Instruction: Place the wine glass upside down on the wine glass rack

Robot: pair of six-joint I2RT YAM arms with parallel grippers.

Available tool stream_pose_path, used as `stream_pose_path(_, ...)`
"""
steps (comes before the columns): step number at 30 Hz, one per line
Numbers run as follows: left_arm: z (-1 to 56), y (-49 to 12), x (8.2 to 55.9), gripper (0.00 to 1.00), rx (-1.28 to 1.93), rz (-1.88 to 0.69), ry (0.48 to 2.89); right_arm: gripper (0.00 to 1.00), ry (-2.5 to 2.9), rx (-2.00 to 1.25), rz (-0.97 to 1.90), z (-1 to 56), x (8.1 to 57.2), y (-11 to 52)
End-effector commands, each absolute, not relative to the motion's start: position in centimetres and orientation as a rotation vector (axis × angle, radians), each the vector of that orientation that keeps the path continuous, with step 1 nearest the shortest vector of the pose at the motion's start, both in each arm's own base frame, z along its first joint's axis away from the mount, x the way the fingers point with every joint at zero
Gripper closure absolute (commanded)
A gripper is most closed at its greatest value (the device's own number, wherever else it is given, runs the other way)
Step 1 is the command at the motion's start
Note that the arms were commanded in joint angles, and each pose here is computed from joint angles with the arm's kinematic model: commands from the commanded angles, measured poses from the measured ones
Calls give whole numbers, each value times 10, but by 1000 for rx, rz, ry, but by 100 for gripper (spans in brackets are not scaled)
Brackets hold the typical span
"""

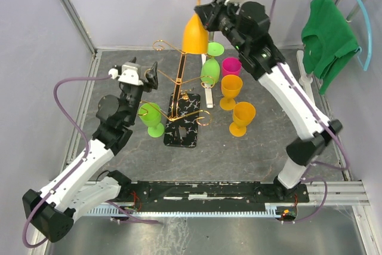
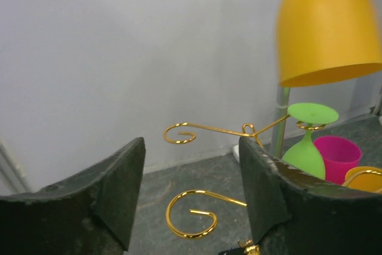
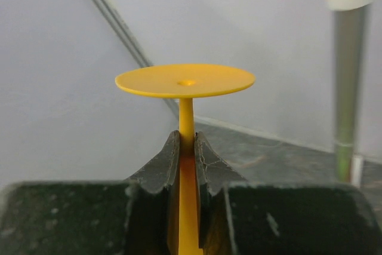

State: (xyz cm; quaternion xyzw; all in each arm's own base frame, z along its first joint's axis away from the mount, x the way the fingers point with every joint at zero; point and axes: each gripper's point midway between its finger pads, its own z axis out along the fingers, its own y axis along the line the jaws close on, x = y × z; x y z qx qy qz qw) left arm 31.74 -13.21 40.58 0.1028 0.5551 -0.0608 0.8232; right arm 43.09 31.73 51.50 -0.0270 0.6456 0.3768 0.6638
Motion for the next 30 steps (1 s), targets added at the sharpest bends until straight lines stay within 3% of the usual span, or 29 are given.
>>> stream_pose_path(1, 430, -122, 333, 21, 113, -89, 1262, 99, 1393, -187, 515, 531, 396, 252)
stream_pose_path(9, 434, -95, 404, 17, 21, -205, 1377, 99, 1507, -305, 271, 459, 343, 189)
stream_pose_path(14, 439, -69, 428, 17, -8, -183, 1387, 99, 1493, -370, 331, 412, 315, 186)
stream_pose_path(30, 418, -50, 423, 15, -47, -106, 1438, 100, 1259, -502, 607, 350, 281, 225)
